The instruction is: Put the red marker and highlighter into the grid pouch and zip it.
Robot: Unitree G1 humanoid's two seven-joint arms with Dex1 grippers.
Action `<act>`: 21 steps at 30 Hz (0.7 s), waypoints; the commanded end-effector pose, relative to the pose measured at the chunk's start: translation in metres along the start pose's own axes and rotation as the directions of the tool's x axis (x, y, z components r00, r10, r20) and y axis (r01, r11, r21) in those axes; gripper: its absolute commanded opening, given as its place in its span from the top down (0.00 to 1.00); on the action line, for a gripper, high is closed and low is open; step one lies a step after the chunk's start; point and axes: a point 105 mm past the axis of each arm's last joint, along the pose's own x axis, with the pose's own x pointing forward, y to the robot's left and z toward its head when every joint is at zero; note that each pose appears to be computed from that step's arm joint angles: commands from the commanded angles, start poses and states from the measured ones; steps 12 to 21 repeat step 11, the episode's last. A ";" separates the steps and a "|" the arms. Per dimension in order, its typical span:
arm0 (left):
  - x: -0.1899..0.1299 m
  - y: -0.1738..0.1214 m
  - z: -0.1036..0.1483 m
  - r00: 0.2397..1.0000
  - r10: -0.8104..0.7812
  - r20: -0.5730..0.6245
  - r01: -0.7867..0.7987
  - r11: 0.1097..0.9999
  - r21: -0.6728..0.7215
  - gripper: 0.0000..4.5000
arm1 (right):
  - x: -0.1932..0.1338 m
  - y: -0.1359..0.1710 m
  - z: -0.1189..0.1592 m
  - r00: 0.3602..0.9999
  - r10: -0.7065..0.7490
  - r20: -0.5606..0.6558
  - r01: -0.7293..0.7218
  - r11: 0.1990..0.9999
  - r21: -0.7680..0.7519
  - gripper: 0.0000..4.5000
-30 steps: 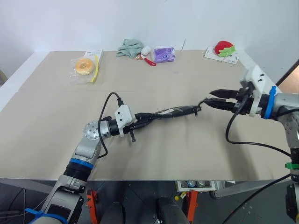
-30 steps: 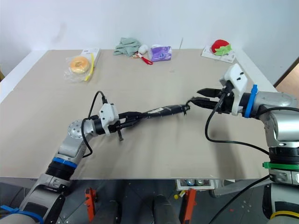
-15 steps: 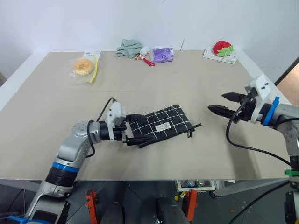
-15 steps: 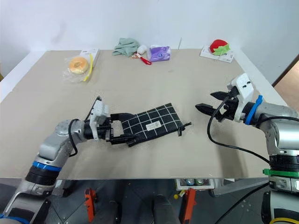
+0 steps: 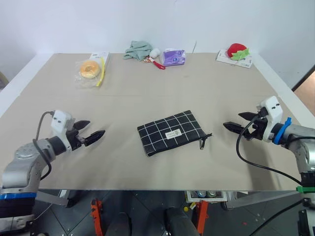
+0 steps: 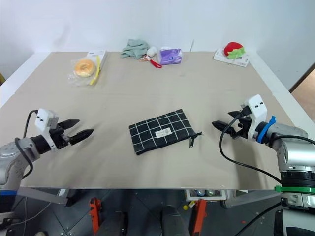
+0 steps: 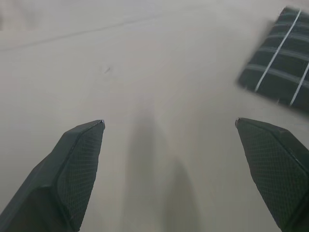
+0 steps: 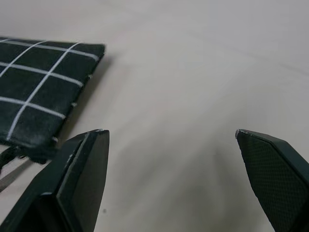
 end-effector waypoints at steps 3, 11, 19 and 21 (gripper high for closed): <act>-0.011 0.005 0.021 1.000 0.005 0.027 -0.007 0.996 0.087 0.00 | -0.009 0.000 0.013 0.999 0.047 0.009 -0.047 0.998 -0.048 0.00; -0.012 0.003 0.022 1.000 -0.010 0.011 0.008 0.996 0.092 0.00 | -0.010 0.000 0.009 0.999 0.054 0.000 -0.054 0.998 -0.045 0.00; -0.012 0.003 0.022 1.000 -0.010 0.011 0.008 0.996 0.092 0.00 | -0.010 0.000 0.009 0.999 0.054 0.000 -0.054 0.998 -0.045 0.00; -0.012 0.003 0.022 1.000 -0.010 0.011 0.008 0.996 0.092 0.00 | -0.010 0.000 0.009 0.999 0.054 0.000 -0.054 0.998 -0.045 0.00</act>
